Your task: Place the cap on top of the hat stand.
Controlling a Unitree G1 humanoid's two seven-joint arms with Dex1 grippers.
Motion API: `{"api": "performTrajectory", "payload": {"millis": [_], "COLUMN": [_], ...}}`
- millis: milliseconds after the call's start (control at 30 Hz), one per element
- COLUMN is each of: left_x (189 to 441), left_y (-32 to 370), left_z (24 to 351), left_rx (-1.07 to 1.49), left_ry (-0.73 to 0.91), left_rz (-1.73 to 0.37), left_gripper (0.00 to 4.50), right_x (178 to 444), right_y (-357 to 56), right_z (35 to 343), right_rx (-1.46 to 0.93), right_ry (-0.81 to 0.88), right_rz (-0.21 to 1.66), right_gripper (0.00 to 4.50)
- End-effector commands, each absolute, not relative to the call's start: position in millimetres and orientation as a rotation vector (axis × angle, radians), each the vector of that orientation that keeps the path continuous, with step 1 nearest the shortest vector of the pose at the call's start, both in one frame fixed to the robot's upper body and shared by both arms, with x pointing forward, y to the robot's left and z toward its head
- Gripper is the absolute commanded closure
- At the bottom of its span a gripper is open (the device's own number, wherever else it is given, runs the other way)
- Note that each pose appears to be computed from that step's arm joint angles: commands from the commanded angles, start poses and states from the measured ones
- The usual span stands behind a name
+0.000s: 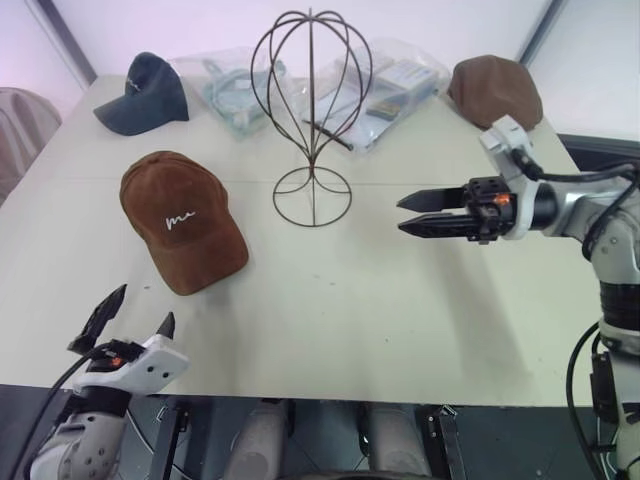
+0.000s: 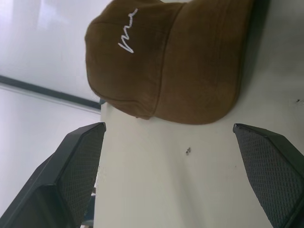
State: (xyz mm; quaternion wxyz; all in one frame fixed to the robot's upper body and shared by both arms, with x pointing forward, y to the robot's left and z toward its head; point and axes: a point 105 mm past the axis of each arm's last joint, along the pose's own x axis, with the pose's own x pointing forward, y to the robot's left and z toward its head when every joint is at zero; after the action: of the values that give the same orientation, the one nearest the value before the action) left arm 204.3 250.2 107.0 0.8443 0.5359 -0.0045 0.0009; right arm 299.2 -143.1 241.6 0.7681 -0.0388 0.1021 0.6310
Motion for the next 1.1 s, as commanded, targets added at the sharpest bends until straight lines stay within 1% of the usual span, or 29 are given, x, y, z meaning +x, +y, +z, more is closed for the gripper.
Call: {"api": "performTrajectory", "payload": {"millis": [33, 267, 367, 567, 733, 800, 833, 967, 1000, 1033, 1067, 1100], "left_x": [213.6, 227.8, 235.5, 249.0, 261.4, 264.7, 265.9, 271.7, 272.2, 272.5, 272.6, 272.6], "left_y": [243.3, 234.6, 232.5, 249.8, 255.5, 256.6, 256.6, 250.1, 249.9, 249.3, 248.9, 248.6], "left_z": [106.4, 101.2, 97.0, 87.6, 85.0, 84.6, 84.5, 82.5, 82.9, 83.0, 83.1, 83.4], "left_rx": [1.117, 1.087, 1.118, 1.175, 1.191, 1.184, 1.181, 1.164, 1.163, 1.164, 1.164, 1.164], "left_ry": [-0.041, -0.071, -0.076, -0.044, -0.049, -0.056, -0.059, -0.085, -0.088, -0.092, -0.095, -0.100], "left_rz": [-0.051, -0.121, -0.136, -0.077, -0.047, -0.040, -0.040, -0.073, -0.072, -0.073, -0.074, -0.071], "left_gripper": [0.01, 0.01, 0.01, 0.01, 0.01, 0.52, 0.86, 2.72, 3.33, 3.67, 4.16, 4.46], "right_x": [298.7, 299.2, 299.1, 300.1, 301.0, 301.7, 302.1, 303.4, 303.6, 303.7, 303.7, 303.6], "right_y": [-140.9, -141.7, -142.5, -144.4, -144.6, -145.0, -145.2, -143.7, -143.4, -143.4, -143.4, -143.1], "right_z": [253.9, 253.3, 253.0, 254.2, 255.4, 256.4, 256.7, 256.9, 257.1, 257.6, 257.9, 258.2], "right_rx": [-0.107, -0.102, -0.099, -0.093, -0.097, -0.097, -0.096, -0.097, -0.097, -0.097, -0.096, -0.096], "right_ry": [0.162, 0.151, 0.147, 0.134, 0.124, 0.121, 0.120, 0.118, 0.117, 0.115, 0.114, 0.114], "right_rz": [1.375, 1.351, 1.339, 1.315, 1.299, 1.294, 1.292, 1.289, 1.288, 1.287, 1.287, 1.287], "right_gripper": [1.95, 1.95, 1.95, 1.95, 1.95, 1.95, 1.95, 1.95, 1.95, 1.95, 1.95, 1.95]}}
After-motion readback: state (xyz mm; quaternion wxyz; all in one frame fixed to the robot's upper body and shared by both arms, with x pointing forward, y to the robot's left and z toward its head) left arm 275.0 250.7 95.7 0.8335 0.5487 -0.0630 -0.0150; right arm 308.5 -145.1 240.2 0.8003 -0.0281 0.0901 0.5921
